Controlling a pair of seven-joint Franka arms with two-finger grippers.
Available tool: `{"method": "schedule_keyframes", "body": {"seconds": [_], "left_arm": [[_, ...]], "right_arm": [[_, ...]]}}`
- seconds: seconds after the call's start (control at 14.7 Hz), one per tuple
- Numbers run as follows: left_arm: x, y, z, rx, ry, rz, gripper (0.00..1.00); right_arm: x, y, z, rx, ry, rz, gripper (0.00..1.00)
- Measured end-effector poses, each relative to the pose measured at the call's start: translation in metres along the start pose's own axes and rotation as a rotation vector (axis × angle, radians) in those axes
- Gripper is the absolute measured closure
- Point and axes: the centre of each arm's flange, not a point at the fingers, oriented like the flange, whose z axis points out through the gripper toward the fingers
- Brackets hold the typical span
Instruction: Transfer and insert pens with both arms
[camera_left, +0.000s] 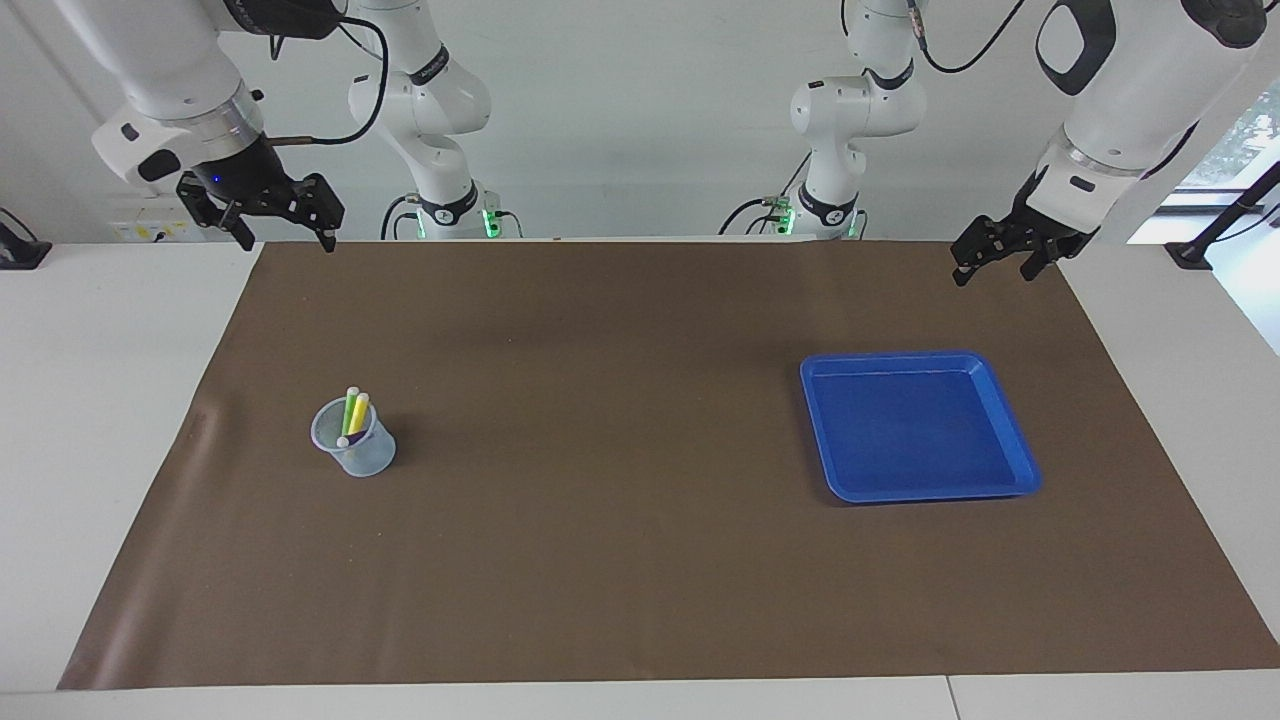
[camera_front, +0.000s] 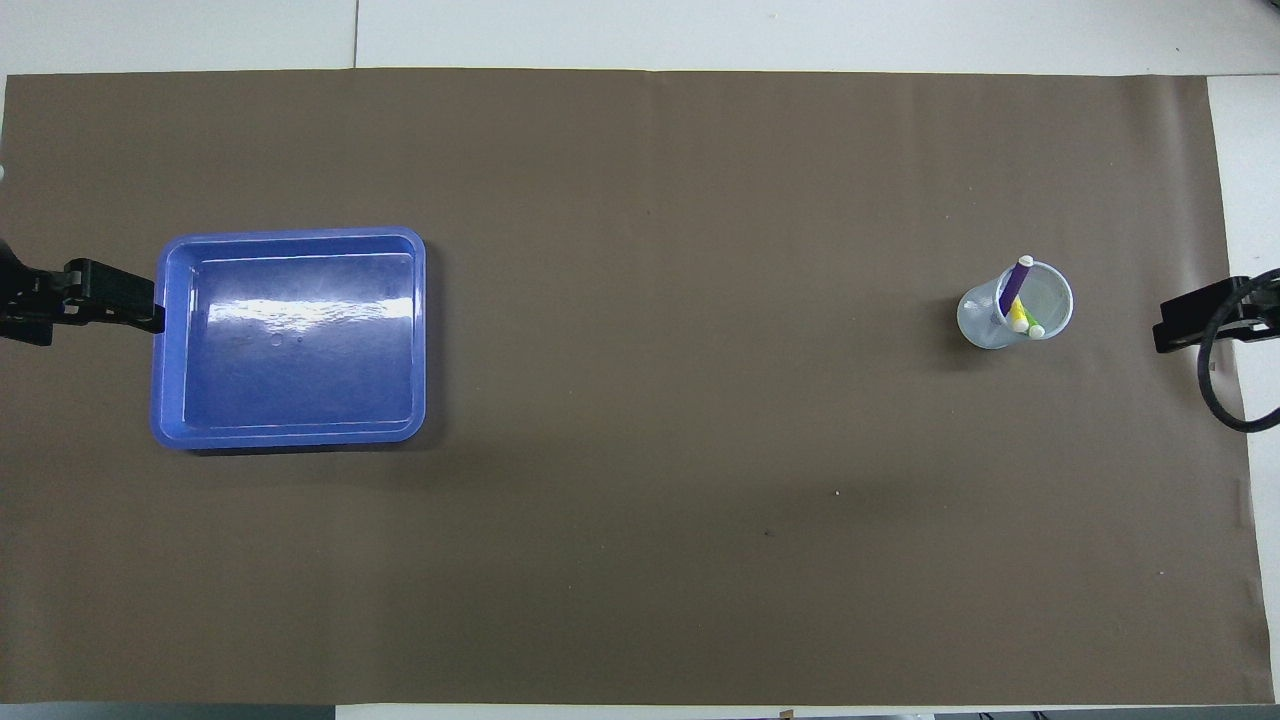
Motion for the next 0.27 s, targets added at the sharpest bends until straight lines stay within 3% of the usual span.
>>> {"method": "schedule_keyframes", "body": {"seconds": [0.27], "left_arm": [[0.0, 0.0, 0.0, 0.0, 0.0, 0.0, 0.0]], "right_arm": [[0.0001, 0.0069, 0.0004, 0.004, 0.001, 0.013, 0.0]]}}
